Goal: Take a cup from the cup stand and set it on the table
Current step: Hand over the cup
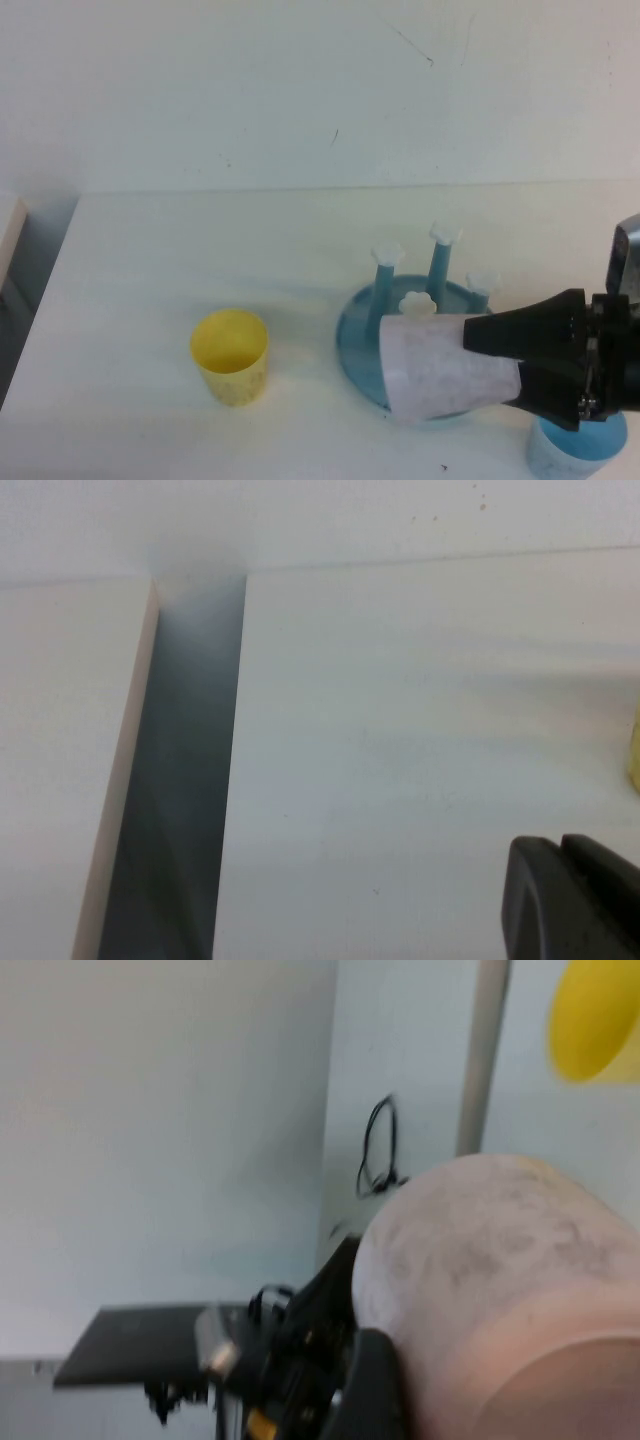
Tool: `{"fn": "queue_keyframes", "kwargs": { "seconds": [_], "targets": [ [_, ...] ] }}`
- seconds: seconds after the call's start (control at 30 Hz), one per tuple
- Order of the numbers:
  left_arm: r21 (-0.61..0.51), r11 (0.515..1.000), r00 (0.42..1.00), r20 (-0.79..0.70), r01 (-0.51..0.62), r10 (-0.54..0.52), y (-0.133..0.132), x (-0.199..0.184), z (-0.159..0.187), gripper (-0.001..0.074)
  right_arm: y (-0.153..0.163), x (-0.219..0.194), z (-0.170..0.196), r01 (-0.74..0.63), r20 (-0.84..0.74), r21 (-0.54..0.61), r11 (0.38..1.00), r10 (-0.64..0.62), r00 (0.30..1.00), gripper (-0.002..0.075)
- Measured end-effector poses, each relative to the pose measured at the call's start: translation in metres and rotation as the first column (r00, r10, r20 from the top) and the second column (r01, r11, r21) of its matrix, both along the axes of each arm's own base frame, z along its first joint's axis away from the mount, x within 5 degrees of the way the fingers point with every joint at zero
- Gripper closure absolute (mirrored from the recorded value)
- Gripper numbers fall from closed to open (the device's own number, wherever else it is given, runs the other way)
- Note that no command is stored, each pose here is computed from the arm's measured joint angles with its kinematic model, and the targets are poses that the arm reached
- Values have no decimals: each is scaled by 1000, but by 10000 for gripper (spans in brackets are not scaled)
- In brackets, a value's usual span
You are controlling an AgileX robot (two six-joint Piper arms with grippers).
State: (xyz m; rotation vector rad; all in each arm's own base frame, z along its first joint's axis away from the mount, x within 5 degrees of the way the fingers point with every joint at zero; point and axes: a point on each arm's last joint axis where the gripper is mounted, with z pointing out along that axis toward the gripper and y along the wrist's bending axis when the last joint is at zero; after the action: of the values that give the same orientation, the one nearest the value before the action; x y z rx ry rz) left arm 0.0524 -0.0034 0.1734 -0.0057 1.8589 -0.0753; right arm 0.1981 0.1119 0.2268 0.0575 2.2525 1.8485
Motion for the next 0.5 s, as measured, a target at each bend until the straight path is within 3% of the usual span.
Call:
{"fn": "queue_keyframes", "kwargs": {
  "seconds": [0.23, 0.5],
  "targets": [
    [0, 1000, 1000, 0, 0, 0, 0, 0, 0, 738, -27, 24, -17, 139, -69, -6, 990, -139, 988, 150],
    [0, 1000, 1000, 0, 0, 0, 0, 0, 0, 738, -27, 19, 9, 167, -110, 48, 985, -161, 981, 150]
  ]
}}
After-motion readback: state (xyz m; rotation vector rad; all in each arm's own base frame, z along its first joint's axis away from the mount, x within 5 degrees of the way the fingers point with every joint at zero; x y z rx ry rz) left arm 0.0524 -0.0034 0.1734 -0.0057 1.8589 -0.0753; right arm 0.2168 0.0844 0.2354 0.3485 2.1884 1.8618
